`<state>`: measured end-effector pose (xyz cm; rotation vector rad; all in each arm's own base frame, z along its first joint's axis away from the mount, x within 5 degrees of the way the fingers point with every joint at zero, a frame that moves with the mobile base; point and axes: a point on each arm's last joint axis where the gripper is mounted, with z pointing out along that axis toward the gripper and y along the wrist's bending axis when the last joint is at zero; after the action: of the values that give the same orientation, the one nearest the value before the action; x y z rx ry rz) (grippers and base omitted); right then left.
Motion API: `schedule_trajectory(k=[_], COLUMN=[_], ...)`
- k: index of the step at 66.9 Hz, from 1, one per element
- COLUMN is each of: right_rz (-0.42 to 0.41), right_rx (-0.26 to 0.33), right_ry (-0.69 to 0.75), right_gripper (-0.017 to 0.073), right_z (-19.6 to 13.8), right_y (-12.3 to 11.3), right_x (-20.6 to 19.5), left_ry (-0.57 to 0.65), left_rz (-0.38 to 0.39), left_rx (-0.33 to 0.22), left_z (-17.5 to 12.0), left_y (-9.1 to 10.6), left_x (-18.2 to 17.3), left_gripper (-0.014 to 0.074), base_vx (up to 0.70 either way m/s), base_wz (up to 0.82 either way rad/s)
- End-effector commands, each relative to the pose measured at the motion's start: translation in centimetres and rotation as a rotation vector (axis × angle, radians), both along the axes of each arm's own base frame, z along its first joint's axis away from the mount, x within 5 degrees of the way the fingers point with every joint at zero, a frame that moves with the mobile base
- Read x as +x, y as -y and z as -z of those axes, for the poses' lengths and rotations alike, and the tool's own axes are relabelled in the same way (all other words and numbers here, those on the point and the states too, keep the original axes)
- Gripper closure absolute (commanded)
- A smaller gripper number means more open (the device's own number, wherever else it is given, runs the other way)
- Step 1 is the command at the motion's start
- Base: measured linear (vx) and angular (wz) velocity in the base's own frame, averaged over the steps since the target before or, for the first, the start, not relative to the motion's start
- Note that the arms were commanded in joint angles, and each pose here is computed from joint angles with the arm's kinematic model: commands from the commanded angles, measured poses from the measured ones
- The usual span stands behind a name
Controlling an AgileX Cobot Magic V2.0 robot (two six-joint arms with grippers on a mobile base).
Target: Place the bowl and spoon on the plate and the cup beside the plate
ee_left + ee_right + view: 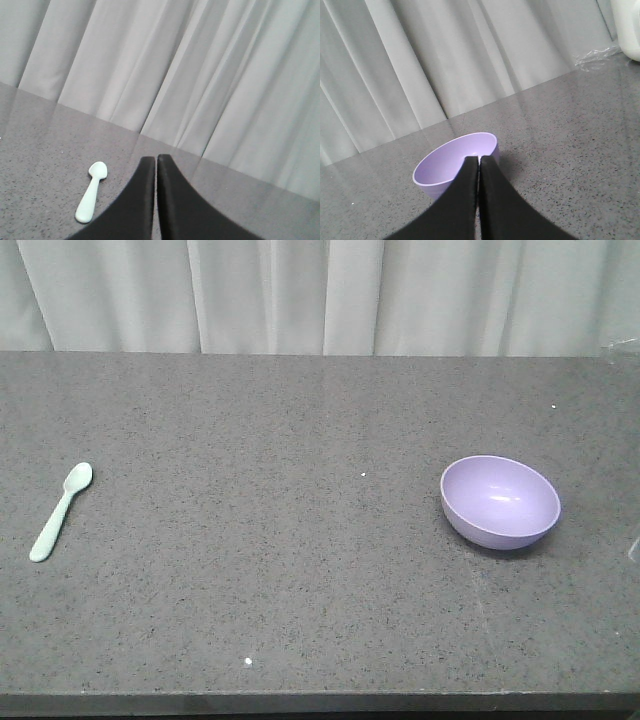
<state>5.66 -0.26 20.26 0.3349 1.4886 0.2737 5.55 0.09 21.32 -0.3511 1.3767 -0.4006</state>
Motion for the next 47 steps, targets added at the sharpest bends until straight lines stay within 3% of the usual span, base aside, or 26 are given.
schedule_trajectory(k=[1, 9, 16, 19, 28, 35, 40, 47], right_rz=[0.009, 0.000, 0.010, 0.013, 0.028, 0.055, 0.054, 0.037], right_rx=[-0.007, -0.085, -0.191, -0.211, -0.193, -0.181, -0.177, -0.180], right_ry=[0.083, 0.071, 0.084, 0.096, 0.114, 0.154, 0.133, 0.072], right_gripper=[0.0562, 0.0543, 0.0472, 0.0421, 0.0207, 0.0051, -0.0001, -0.0007], right_z=[-2.5, -6.6, -10.7, -12.3, -14.9, -15.2, -15.0, -14.9], right_y=[0.1, -0.1, 0.0, 0.0, 0.2, 0.5, 0.6, 0.5], right_x=[-0.3, 0.0, 0.8, 1.2, 3.2, 4.2, 4.8, 5.6], left_ry=[0.124, 0.124, 0.054, 0.021, -0.174, -0.312, -0.370, -0.429], left_rz=[-0.001, 0.015, 0.023, 0.027, 0.052, 0.086, 0.103, 0.120], left_rx=[-0.079, -0.085, -0.014, 0.026, 0.199, 0.290, 0.337, 0.389], left_z=[-1.7, -3.7, -6.4, -7.9, -12.1, -15.1, -17.1, -19.4], left_y=[-0.2, 0.0, 0.2, 0.3, 0.6, 0.8, 0.9, 0.9], left_x=[-0.4, -0.8, -1.2, -1.3, 0.1, 2.2, 4.2, 7.6], left_gripper=[0.0598, 0.0583, 0.0543, 0.0526, 0.0427, 0.0316, 0.0251, 0.0185], base_vx=[0.00, 0.00, 0.00, 0.00, 0.00, 0.00, 0.00, 0.00], base_wz=[0.00, 0.00, 0.00, 0.00, 0.00, 0.00, 0.00, 0.00])
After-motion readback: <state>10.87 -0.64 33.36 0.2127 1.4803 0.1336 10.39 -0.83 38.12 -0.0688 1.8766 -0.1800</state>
